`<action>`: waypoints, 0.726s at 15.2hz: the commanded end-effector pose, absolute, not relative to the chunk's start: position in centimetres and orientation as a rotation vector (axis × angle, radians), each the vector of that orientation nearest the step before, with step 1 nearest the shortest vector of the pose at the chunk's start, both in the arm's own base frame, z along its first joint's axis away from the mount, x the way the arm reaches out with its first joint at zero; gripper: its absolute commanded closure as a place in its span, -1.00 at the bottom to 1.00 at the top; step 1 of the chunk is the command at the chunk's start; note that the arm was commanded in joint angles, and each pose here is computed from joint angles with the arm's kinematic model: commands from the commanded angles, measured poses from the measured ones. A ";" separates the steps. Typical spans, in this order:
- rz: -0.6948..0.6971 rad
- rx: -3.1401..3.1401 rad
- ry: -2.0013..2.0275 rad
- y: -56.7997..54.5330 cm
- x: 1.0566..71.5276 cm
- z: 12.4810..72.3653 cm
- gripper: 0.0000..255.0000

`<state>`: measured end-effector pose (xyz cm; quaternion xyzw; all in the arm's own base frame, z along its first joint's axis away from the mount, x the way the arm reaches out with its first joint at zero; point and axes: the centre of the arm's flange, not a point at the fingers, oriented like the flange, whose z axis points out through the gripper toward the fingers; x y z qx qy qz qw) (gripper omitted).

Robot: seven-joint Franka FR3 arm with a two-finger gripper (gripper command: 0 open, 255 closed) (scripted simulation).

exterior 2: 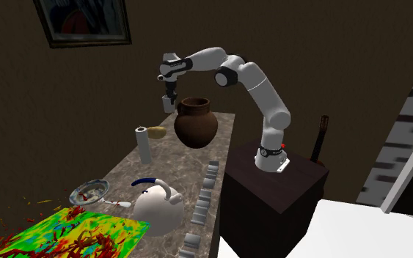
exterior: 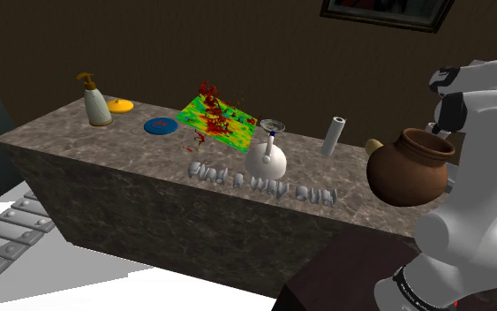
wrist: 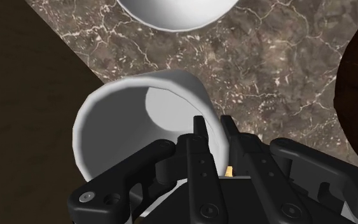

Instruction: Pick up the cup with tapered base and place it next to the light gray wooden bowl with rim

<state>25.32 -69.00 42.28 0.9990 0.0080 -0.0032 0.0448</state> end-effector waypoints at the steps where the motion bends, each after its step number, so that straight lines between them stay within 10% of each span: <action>1: -0.009 3.051 0.024 -68.9 25.3 41.2 1.00; 11: -0.009 3.051 0.024 -68.9 25.3 35.9 1.00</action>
